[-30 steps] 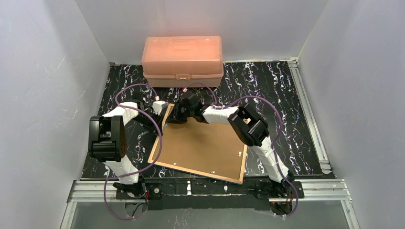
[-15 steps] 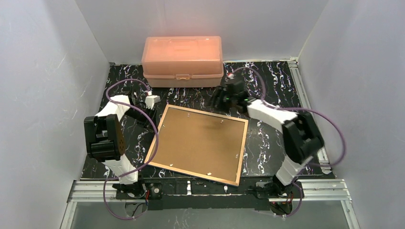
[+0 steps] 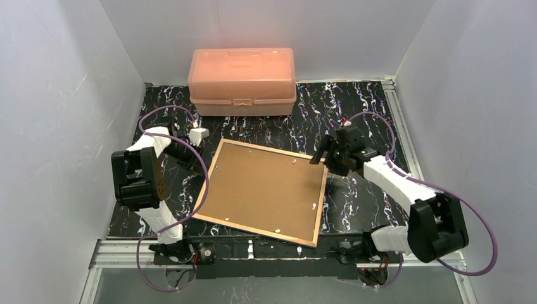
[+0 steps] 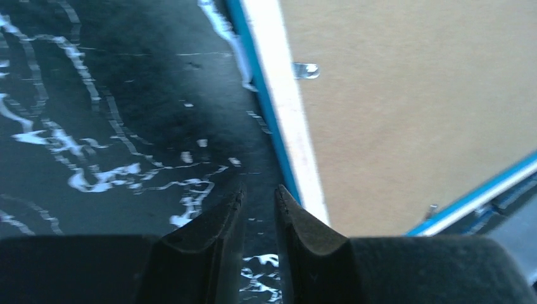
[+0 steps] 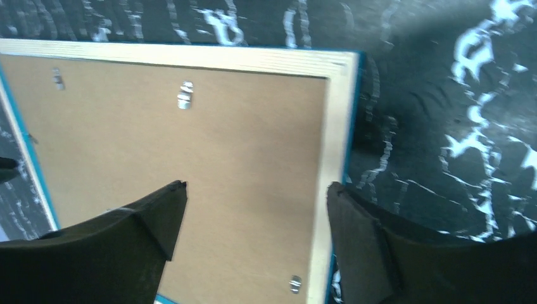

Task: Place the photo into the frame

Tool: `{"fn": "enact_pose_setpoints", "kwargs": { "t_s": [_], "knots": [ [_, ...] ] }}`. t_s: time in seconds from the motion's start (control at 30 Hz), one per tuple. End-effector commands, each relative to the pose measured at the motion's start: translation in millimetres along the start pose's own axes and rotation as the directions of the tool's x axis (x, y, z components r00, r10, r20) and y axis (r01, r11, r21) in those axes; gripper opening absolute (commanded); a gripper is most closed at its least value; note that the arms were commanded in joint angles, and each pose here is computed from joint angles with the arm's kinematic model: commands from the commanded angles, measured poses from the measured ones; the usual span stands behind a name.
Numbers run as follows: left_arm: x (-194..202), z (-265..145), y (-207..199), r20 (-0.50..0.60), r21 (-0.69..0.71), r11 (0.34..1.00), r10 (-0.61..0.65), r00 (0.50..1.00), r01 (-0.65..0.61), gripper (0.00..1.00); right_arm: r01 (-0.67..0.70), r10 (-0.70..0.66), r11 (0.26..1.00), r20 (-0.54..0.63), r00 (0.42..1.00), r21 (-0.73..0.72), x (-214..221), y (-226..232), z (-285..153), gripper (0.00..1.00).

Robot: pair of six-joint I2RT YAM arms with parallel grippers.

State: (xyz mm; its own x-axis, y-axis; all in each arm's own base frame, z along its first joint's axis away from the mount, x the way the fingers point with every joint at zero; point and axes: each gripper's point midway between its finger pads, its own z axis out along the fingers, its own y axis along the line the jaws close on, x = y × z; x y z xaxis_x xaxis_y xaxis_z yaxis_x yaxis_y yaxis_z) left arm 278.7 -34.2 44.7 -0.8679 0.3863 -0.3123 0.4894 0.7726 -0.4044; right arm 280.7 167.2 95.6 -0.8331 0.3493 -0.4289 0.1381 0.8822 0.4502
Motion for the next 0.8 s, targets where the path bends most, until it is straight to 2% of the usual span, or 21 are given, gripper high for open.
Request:
{"fn": "enact_pose_setpoints", "kwargs": {
  "t_s": [0.0, 0.17, 0.33, 0.57, 0.77],
  "knots": [
    [9.5, 6.3, 30.5, -0.03, -0.101, 0.989, 0.105, 0.994, -0.108, 0.2, -0.095, 0.095, 0.995, -0.038, 0.995, 0.014, 13.8, -25.5, 1.7, 0.98],
    [25.5, 16.6, 20.6, -0.036, -0.048, 0.983, 0.178, 0.983, -0.179, 0.16, -0.147, 0.136, 0.986, -0.13, 0.982, -0.081, 24.1, -15.5, 25.9, 0.99],
    [41.0, 23.2, -3.5, -0.041, 0.029, 0.964, 0.264, 0.964, -0.263, 0.13, -0.168, 0.139, 0.968, -0.161, 0.977, -0.186, 8.3, 12.5, 47.3, 0.99],
    [54.8, 40.9, -40.6, -0.095, 0.129, 0.915, 0.396, 0.913, -0.383, 0.12, -0.108, 0.073, 0.952, -0.129, 0.989, -0.287, -48.0, 62.5, 76.6, 0.98],
    [67.7, 46.5, -66.8, -0.144, 0.226, 0.859, 0.496, 0.856, -0.46, 0.11, -0.04, -0.009, 0.951, -0.159, 0.987, -0.306, -60.3, 89.1, 106.8, 0.98]
  ]
}}
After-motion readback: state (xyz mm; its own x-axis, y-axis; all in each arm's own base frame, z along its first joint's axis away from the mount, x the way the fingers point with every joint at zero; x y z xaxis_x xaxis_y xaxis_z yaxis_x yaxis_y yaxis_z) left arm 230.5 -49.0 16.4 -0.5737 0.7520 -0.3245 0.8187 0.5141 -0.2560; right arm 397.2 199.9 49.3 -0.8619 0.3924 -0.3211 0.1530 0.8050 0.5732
